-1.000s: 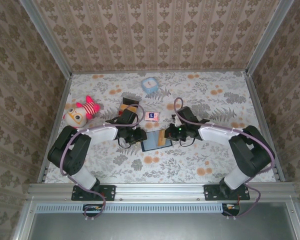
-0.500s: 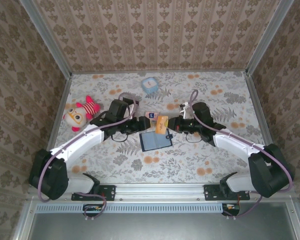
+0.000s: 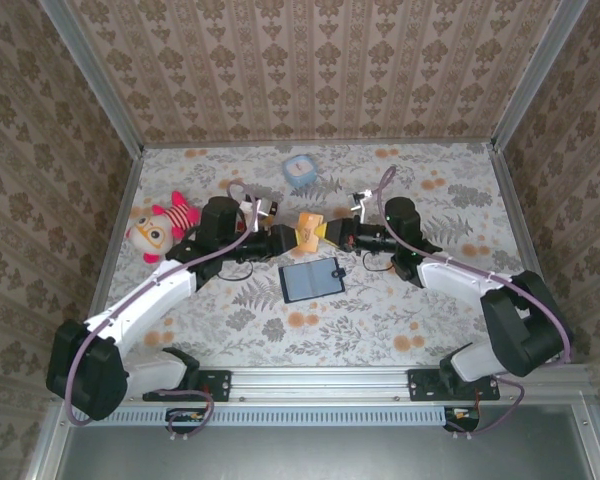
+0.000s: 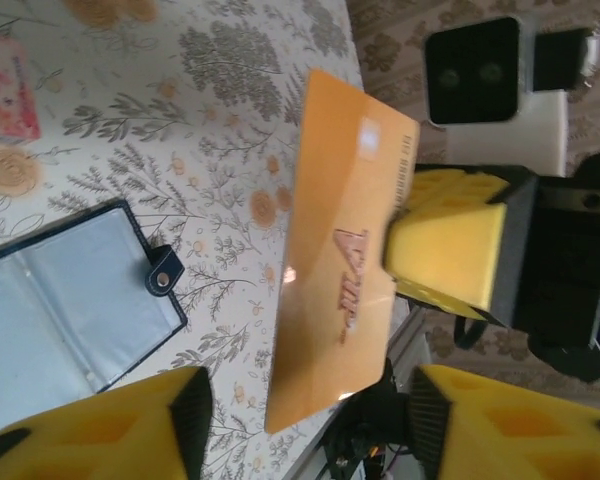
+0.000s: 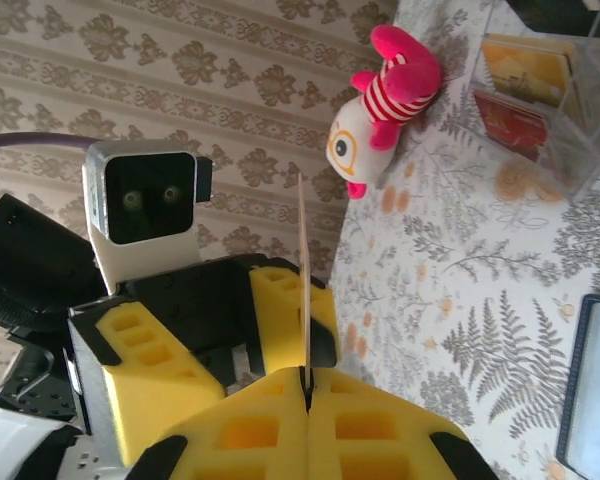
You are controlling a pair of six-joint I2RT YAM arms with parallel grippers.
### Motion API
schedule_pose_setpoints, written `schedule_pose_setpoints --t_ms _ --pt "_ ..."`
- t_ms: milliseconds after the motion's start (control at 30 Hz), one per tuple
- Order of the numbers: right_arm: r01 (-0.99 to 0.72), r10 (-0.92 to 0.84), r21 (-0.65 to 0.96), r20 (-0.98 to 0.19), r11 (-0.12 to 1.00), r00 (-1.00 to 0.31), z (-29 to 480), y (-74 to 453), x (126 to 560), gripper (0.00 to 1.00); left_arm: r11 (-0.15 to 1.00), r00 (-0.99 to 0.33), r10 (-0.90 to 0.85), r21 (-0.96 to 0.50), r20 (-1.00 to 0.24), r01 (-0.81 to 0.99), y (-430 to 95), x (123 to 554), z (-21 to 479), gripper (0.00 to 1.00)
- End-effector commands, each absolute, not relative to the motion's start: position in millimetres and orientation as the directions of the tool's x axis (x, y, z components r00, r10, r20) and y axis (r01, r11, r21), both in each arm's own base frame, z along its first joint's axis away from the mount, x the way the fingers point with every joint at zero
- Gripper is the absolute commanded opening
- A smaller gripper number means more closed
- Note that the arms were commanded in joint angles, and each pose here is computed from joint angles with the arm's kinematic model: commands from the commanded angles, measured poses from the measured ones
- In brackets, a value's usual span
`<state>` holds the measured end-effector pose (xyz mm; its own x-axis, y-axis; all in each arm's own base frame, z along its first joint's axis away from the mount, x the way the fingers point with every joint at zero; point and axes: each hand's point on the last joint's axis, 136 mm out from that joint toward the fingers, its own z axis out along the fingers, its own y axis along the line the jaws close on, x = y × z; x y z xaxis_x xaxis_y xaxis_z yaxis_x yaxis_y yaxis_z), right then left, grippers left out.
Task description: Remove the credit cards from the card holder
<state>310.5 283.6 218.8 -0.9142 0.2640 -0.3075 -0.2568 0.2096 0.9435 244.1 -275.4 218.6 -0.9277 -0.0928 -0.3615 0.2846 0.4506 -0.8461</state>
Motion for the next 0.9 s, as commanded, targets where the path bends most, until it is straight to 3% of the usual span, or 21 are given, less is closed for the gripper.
schedule_pose_setpoints --t_ms 0,333,500,600,700,867 --pt "-0.306 0.247 0.946 -0.324 0.108 -0.913 243.3 292.9 309.3 0.0 0.374 -0.923 -0.093 -0.872 -0.373 0.315 -278.6 245.0 236.6 0.5" --pt "-0.3 0.243 0.951 -0.31 0.078 -0.919 244.2 299.7 313.3 0.0 0.345 -0.928 -0.108 -0.889 -0.357 0.302 -274.8 257.9 241.9 0.34" --pt "-0.288 0.22 0.955 -0.297 0.072 -0.929 241.3 310.5 313.9 0.0 0.307 -0.93 -0.127 -0.906 -0.344 0.293 -276.4 258.8 245.7 0.11" --pt "-0.26 0.246 0.963 -0.271 0.073 -0.931 237.4 316.2 318.5 0.17 0.278 -0.933 -0.189 -0.928 -0.306 0.248 -274.8 265.5 247.2 0.0" --pt "-0.253 0.28 0.966 -0.257 0.051 -0.925 242.1 323.5 319.8 0.27 0.284 -0.928 -0.242 -0.935 -0.284 0.212 -271.7 272.6 245.2 0.0" --pt "-0.251 0.301 0.968 -0.248 0.028 -0.921 252.2 334.1 317.4 0.23 0.283 -0.909 -0.33 -0.946 -0.253 0.161 -263.3 283.5 243.7 0.0"
